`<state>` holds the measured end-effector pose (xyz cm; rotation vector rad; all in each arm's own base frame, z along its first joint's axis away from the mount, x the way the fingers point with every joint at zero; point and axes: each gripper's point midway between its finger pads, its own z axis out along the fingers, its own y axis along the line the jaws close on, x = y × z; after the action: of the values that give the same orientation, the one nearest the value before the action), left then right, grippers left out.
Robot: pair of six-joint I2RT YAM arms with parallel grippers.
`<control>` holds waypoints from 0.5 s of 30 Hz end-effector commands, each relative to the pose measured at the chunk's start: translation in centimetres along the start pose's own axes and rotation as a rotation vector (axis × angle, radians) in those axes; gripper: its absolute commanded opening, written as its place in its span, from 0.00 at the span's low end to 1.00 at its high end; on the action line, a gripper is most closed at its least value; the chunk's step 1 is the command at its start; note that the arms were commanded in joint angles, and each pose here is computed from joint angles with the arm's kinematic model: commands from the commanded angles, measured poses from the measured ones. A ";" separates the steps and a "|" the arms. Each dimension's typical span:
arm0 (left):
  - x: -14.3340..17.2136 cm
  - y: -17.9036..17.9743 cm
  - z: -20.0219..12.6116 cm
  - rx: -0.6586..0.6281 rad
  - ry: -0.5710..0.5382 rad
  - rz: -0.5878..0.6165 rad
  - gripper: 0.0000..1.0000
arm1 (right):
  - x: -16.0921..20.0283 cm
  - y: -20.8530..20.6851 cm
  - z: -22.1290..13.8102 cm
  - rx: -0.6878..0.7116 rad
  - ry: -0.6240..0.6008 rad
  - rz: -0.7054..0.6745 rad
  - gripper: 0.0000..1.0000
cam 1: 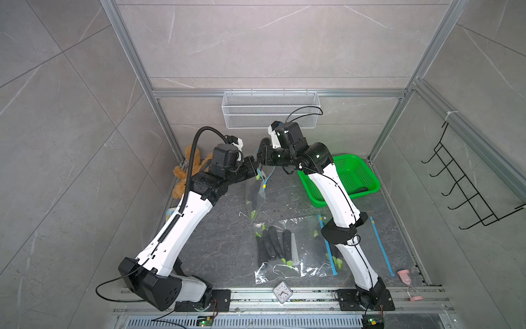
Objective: Place the eggplant in a zip-top bag and seal the zipper
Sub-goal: Place the eggplant in the zipper food storage bag.
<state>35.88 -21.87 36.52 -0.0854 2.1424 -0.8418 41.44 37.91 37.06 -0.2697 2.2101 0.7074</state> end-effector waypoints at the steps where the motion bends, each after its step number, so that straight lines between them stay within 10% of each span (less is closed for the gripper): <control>1: -2.5 -2.2 -2.3 0.071 -0.090 0.004 0.00 | -0.6 0.4 -0.6 -0.004 -0.032 -0.009 0.49; 15: -2.1 -1.8 -1.9 0.063 -0.081 0.006 0.00 | -4.1 -3.3 -9.1 0.108 -0.104 -0.133 0.54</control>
<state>35.92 -21.87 36.59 -0.0855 2.1387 -0.8424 41.57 34.13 38.92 -0.2996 2.1897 0.5846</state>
